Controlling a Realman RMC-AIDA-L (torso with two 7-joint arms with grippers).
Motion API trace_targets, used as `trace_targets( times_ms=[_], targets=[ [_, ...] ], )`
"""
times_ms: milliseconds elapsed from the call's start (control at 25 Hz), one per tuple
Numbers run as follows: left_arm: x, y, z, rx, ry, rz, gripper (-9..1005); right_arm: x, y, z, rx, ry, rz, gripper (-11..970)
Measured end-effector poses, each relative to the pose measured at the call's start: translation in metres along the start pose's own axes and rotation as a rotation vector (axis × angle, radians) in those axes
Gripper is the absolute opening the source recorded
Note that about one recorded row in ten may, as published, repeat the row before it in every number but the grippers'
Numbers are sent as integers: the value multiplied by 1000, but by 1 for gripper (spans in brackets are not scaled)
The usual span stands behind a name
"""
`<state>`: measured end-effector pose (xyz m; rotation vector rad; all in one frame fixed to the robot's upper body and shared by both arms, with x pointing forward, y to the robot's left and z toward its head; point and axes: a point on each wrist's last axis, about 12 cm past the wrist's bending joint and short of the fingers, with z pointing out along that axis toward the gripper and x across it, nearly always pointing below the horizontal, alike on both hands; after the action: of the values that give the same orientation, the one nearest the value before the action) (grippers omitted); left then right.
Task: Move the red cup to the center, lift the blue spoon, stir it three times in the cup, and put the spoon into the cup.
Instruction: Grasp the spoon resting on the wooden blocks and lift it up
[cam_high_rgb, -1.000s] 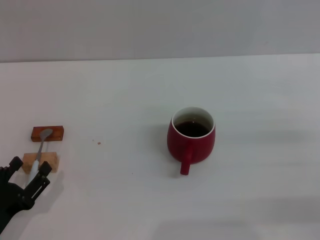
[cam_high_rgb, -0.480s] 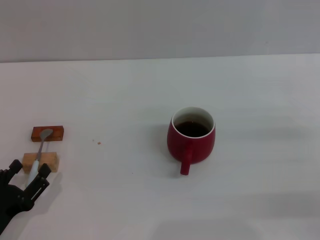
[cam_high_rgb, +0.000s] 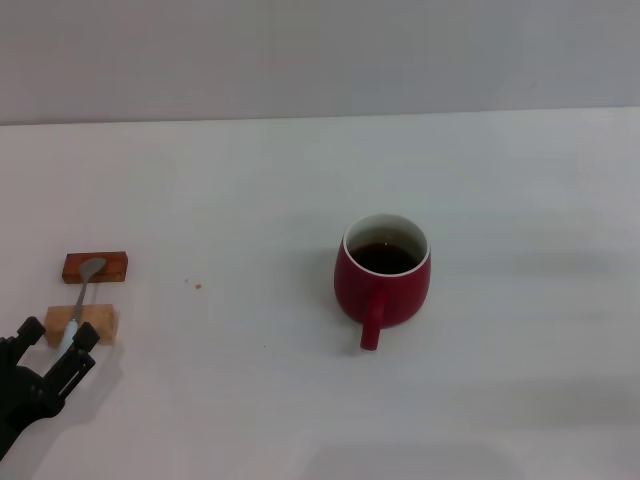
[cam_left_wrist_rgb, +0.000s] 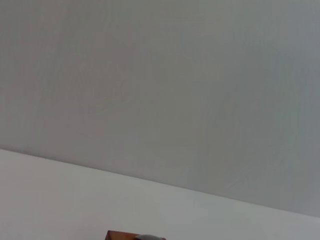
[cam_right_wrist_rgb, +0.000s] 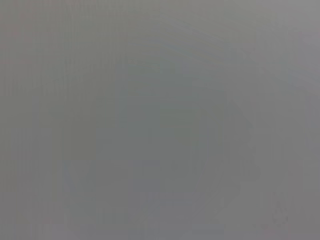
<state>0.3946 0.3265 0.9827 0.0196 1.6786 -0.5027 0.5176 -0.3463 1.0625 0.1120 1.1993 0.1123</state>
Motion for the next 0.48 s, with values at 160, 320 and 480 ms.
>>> trace_targets(
  times_ms=[160,320,480],
  targets=[
    [-2,1,1,7,-6,-5,810,1,0,1,2,7,-1,468],
    [-2,1,0,9,-3,-5,810,1,-1,1,5,12,-2,468],
    [0,2,-3,5,10,0,810,1,-1,2,4,12,-2,468]
  ],
)
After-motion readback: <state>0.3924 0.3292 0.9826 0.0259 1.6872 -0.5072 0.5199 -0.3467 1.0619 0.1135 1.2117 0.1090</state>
